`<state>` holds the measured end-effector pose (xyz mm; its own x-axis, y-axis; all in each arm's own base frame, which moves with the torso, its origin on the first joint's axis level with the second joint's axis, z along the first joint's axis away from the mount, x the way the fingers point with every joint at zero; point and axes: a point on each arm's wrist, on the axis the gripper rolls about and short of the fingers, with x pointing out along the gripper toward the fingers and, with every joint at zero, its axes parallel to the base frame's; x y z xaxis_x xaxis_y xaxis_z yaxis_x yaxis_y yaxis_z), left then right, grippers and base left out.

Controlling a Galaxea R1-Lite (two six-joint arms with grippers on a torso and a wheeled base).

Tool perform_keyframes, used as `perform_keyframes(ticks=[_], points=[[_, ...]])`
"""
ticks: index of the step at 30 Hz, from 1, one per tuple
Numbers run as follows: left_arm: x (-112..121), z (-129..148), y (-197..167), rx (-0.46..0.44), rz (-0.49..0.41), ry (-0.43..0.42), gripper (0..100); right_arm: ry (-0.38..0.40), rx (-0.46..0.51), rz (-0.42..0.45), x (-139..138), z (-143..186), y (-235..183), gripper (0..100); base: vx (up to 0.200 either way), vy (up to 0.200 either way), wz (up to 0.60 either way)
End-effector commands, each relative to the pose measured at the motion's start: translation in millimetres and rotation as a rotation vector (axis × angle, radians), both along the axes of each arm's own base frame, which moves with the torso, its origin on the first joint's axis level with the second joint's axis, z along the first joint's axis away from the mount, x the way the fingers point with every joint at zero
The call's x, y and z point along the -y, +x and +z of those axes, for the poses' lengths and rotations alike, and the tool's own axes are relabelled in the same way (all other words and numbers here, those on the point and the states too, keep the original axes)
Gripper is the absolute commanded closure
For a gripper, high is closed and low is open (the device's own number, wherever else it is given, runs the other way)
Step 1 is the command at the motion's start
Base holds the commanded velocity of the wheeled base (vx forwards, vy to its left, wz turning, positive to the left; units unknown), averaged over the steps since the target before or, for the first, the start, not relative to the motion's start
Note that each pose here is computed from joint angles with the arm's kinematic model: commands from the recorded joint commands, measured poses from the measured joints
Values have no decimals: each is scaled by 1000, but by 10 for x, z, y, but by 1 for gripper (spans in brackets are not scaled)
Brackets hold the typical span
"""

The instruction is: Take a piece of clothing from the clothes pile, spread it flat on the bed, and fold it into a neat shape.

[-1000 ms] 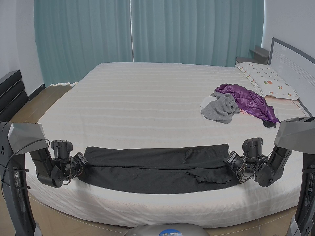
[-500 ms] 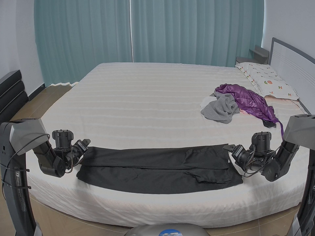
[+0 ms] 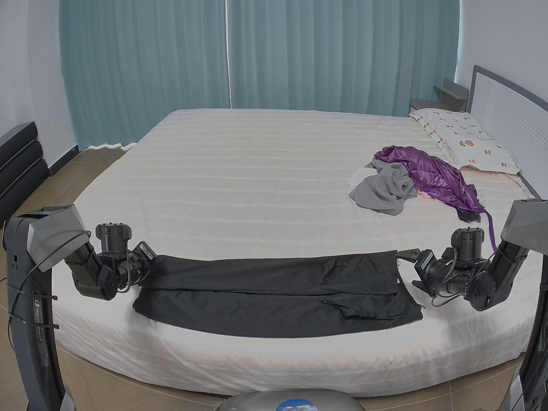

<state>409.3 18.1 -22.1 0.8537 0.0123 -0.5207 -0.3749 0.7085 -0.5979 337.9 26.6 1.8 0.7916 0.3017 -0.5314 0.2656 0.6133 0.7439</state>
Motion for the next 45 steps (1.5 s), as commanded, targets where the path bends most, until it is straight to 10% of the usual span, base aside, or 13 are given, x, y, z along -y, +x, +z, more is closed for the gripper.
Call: perform_keyframes(ticks=[1,14,26,27,45], points=[[-66,-11,6,2,18,0,100,5,-13,3,15,-39,-3,0,0,0,0],[-122,40,18,55,47,-36,100,23,-16,-5,14,-38,5,0,0,0,0],[-128,301,101,69,-127,-185,100,69,-36,10,31,-65,0,0,0,0,0],[-121,294,120,60,-136,-191,0,69,-37,10,31,-70,0,0,0,0,0],[-131,98,147,-8,-219,13,0,67,-50,16,5,-116,-2,0,0,0,0]])
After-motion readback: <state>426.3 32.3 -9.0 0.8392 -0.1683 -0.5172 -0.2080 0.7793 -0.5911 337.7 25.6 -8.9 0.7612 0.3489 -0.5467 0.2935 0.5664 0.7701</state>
